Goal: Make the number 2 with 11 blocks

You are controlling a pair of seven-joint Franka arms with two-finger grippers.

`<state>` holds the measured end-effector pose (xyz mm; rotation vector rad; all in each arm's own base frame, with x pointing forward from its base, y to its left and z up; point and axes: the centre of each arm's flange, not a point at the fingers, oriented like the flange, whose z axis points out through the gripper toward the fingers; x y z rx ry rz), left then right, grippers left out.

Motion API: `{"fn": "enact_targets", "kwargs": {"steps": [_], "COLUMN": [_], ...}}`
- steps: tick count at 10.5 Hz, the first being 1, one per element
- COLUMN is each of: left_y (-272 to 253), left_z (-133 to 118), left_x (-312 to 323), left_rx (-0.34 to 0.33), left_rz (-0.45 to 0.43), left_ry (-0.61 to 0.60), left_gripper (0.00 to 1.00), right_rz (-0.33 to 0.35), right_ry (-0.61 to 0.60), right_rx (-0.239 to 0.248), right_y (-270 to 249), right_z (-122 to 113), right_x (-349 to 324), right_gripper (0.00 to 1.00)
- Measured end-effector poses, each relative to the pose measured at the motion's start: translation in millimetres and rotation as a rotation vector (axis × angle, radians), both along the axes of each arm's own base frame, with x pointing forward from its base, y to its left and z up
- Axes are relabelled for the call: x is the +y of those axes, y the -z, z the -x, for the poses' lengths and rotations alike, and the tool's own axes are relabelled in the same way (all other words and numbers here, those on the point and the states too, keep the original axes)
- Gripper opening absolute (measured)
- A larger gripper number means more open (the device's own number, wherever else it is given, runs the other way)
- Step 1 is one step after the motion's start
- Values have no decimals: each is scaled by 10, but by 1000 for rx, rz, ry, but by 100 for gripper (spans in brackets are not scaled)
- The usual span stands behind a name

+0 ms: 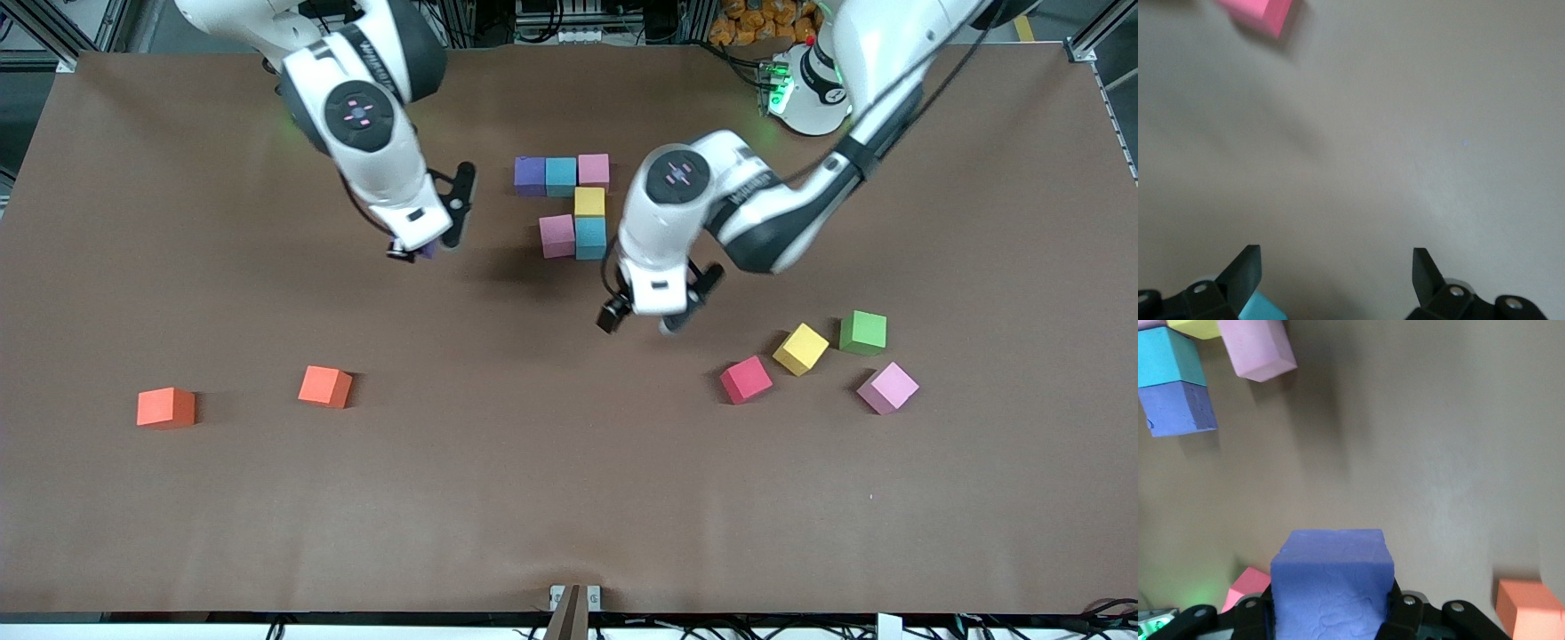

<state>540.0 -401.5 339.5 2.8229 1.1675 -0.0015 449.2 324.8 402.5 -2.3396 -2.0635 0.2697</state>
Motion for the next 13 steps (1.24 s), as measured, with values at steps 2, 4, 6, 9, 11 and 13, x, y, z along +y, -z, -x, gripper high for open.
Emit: {"fn": "enact_targets", "kwargs": {"steps": [2,4,6,9,11,13], "left_y": [285,528,639,760,825,883], "left_z": [-283,-398,-524,-749,-817,-832], "left_x": [425,666,981,1498,1692,1752], "left_rx": [19,44,69,76,84,94], "left_rz": [-31,-66,-107,-149,-161,-159], "left_ry": [113,244,372,450,474,475], "left_gripper": [100,100,100,100,100,100], "right_rz": [-33,-53,-67,-74,-78,-91], "right_ry": [-80,-149,-201,-272,-284,-279], "right_rx": [-29,-40,-48,-42,-41,-46], "right_y": [273,602,904,1399,1602,1714], "right_z": [205,339,481,773,819,818], "right_x": [212,310,472,747,805,830], "right_gripper": [56,56,56,56,56,56]}}
